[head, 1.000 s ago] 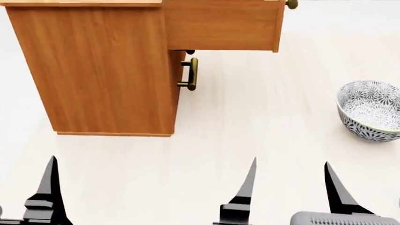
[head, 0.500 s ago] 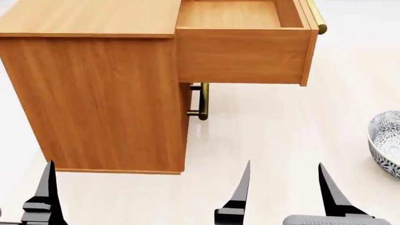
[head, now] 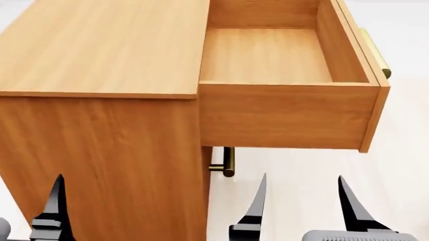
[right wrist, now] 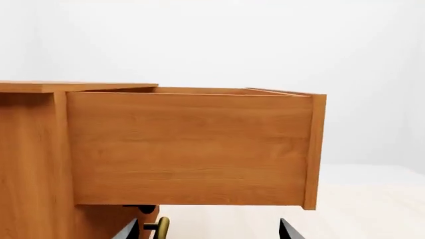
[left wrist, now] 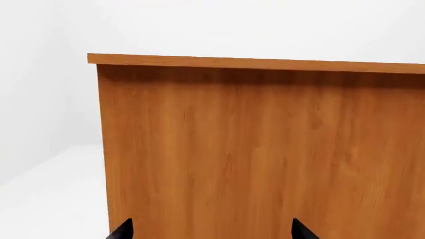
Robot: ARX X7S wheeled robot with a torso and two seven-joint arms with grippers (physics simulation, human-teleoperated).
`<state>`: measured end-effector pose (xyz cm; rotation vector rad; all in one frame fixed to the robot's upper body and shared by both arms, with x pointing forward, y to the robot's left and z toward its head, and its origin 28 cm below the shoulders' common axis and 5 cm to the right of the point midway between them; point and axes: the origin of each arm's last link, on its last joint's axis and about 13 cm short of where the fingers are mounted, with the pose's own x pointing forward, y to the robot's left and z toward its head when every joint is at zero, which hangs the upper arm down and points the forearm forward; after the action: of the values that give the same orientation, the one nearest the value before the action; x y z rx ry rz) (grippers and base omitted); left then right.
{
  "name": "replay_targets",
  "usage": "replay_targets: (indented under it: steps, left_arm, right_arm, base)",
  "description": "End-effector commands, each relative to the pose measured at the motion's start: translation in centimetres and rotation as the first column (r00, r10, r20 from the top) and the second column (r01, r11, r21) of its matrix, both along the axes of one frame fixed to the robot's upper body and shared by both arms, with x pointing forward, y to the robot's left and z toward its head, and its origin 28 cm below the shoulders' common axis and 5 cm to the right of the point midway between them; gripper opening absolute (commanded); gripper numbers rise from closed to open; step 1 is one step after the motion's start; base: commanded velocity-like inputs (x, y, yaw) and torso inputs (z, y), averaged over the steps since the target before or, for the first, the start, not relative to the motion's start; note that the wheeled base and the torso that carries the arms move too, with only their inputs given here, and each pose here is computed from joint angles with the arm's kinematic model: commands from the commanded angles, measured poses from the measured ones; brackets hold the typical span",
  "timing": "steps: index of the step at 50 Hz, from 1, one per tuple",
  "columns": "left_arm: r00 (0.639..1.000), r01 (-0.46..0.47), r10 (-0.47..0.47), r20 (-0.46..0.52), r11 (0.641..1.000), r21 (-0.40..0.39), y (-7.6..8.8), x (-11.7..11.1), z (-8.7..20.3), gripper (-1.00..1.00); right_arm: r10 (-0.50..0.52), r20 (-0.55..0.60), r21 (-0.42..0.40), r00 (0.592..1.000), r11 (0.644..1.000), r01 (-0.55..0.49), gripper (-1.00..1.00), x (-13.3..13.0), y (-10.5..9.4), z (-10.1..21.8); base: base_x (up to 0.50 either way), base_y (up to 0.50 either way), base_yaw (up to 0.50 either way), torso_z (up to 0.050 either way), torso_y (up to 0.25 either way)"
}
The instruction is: Put the bowl on top of the cabinet.
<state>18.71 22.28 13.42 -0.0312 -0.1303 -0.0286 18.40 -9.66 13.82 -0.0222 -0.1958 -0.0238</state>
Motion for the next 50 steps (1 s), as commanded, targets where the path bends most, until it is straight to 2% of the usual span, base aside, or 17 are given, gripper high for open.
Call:
replay_targets:
  steps: [1, 12, 16, 17, 18, 19, 20, 21, 22, 23, 30, 43, 46, 50]
  left_arm:
    - [1.000, 0.003, -0.003, -0.006, 1.000, 0.004, -0.1, 0.0, -0.2, 1.00]
    - [1.000, -0.001, 0.001, -0.011, 1.000, 0.004, 0.0, 0.1, -0.5, 1.00]
    - [1.000, -0.004, 0.004, -0.011, 1.000, 0.005, 0.1, 0.1, -0.6, 1.00]
    - [1.000, -0.008, 0.009, -0.026, 1.000, 0.030, 0.2, 0.0, -1.2, 1.00]
    - [1.000, -0.006, 0.007, -0.026, 1.000, 0.029, 0.1, 0.0, -1.2, 1.00]
    - [1.000, -0.005, 0.006, -0.028, 1.000, 0.030, 0.1, 0.0, -1.3, 1.00]
    - [1.000, -0.005, 0.006, -0.029, 1.000, 0.030, 0.1, -0.1, -1.3, 1.00]
    - [1.000, -0.005, 0.006, -0.031, 1.000, 0.031, 0.1, 0.0, -1.3, 1.00]
    - [1.000, -0.005, 0.006, -0.031, 0.999, 0.031, 0.1, 0.0, -1.4, 1.00]
    - [1.000, -0.005, 0.006, -0.030, 1.000, 0.031, 0.1, -0.1, -1.3, 1.00]
    - [1.000, -0.006, 0.007, -0.030, 0.999, 0.035, 0.1, -0.2, -1.4, 1.00]
    - [0.999, -0.006, 0.007, -0.035, 0.999, 0.038, 0.0, 0.0, -1.6, 1.00]
    - [0.999, -0.007, 0.009, -0.035, 0.999, 0.039, 0.0, -0.1, -1.6, 1.00]
    - [0.999, -0.007, 0.009, -0.035, 0.999, 0.041, -0.1, -0.1, -1.5, 1.00]
  right_arm:
    - [0.007, -0.006, 0.006, 1.000, 1.000, -0.007, 1.00, 0.0, -0.1, -0.2]
    - [-0.005, -0.007, -0.021, 1.000, 1.000, 0.005, 1.00, 0.1, 0.0, -1.0]
    - [-0.010, -0.013, -0.017, 1.000, 1.000, 0.010, 1.00, 0.2, -0.1, -1.4]
    - [0.117, -0.152, -0.088, 0.981, 0.987, -0.131, 1.00, -2.8, -3.6, -1.4]
    - [0.161, -0.271, -0.091, 0.949, 0.977, -0.192, 1.00, -3.9, -5.7, -1.4]
    - [0.153, -0.240, -0.106, 0.959, 0.978, -0.182, 1.00, -4.1, -7.9, -0.6]
    - [0.014, -0.185, -0.135, 0.983, 0.990, -0.039, 1.00, -4.4, -10.3, 0.2]
    - [-0.125, -0.129, -0.159, 0.984, 0.982, 0.104, 1.00, -5.1, -12.7, 1.2]
    - [-0.245, -0.073, -0.175, 0.967, 0.958, 0.229, 1.00, -6.0, -14.6, 2.2]
    - [-0.253, -0.074, -0.165, 0.965, 0.957, 0.239, 1.00, -6.1, -15.0, 2.2]
    - [-0.279, -0.100, -0.152, 0.955, 0.953, 0.262, 1.00, -6.3, -16.3, 1.5]
    - [-0.323, -0.127, -0.184, 0.938, 0.937, 0.298, 1.00, -6.0, -18.1, 2.7]
    - [-0.332, -0.142, -0.170, 0.933, 0.936, 0.307, 1.00, -5.8, -18.3, 2.8]
    - [-0.347, -0.163, -0.202, 0.924, 0.928, 0.314, 1.00, -5.4, -17.9, 3.1]
  base:
    - [0.48, -0.10, 0.00, 0.000, 0.000]
    - [0.47, -0.07, 0.00, 0.000, 0.000]
    - [0.00, 0.00, 0.00, 0.000, 0.000]
    - [0.00, 0.00, 0.00, 0.000, 0.000]
    - [0.00, 0.00, 0.00, 0.000, 0.000]
    - [0.00, 0.00, 0.00, 0.000, 0.000]
    - [0.00, 0.00, 0.00, 0.000, 0.000]
    - [0.00, 0.00, 0.00, 0.000, 0.000]
    - [0.00, 0.00, 0.00, 0.000, 0.000]
    - [0.00, 0.00, 0.00, 0.000, 0.000]
    - [0.00, 0.00, 0.00, 0.000, 0.000]
    - [0.00, 0.00, 0.00, 0.000, 0.000]
    - [0.00, 0.00, 0.00, 0.000, 0.000]
    - [0.00, 0.00, 0.00, 0.000, 0.000]
